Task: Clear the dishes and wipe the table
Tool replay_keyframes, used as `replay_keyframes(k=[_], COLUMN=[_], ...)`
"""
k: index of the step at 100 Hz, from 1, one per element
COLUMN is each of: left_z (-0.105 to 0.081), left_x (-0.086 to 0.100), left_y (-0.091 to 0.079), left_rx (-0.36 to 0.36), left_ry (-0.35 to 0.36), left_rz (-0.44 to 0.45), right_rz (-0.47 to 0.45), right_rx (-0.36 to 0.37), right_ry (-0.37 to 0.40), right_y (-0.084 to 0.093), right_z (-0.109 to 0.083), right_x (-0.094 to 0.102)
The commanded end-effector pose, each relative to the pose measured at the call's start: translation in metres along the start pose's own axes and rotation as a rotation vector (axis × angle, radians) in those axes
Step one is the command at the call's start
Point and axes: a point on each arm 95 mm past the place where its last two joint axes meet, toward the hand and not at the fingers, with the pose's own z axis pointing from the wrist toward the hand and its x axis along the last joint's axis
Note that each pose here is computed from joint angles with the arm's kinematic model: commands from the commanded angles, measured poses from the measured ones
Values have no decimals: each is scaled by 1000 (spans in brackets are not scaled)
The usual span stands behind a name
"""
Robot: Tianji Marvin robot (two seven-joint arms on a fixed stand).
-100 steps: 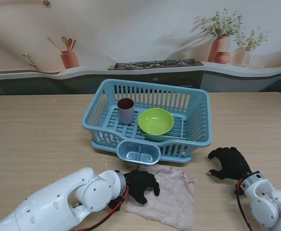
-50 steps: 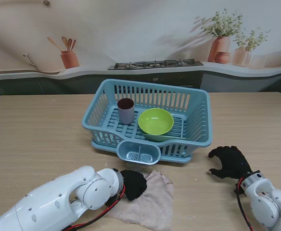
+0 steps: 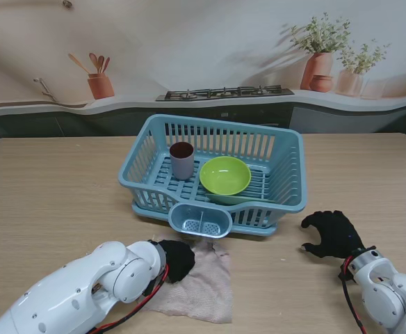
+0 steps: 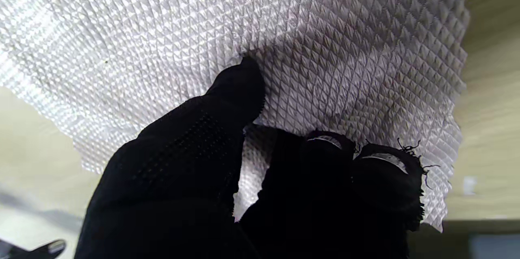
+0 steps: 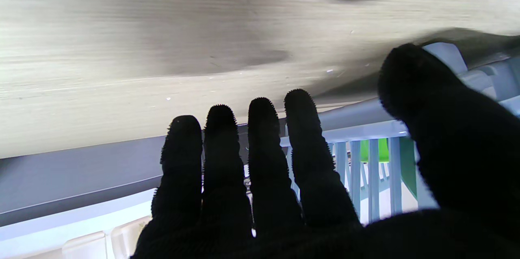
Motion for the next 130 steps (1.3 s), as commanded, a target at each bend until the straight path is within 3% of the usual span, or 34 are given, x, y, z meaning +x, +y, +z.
replay_keyframes(k=[1,31,52,64,85,96,114,130], left_z=[2,-27,-40,-37,-36,-38,-38,-33], left_x=[-21,-52,-72,-76,-72,-71,-70,-69], left_y=[38,55,63,64,56,54,55,60], left_rx=[-118,-23,89,141,279,314,308,219], left_ry=[-41,-191,-267,-264,-179,-150,-133,-177], left_rz=[23,64,78,51,19,29,26,4], right_rz=[0,3,4,2,-2,-2,-2,-2], right_rx=[12,11,13,14,16,16,18,18], right_ry=[9,10,12,10,7,6,5,6], right_y=[-1,0,0,-1,0,0,0,0], right_z=[0,0,1,1,0,0,0,0], right_x=[1,1,1,1,1,1,1,1])
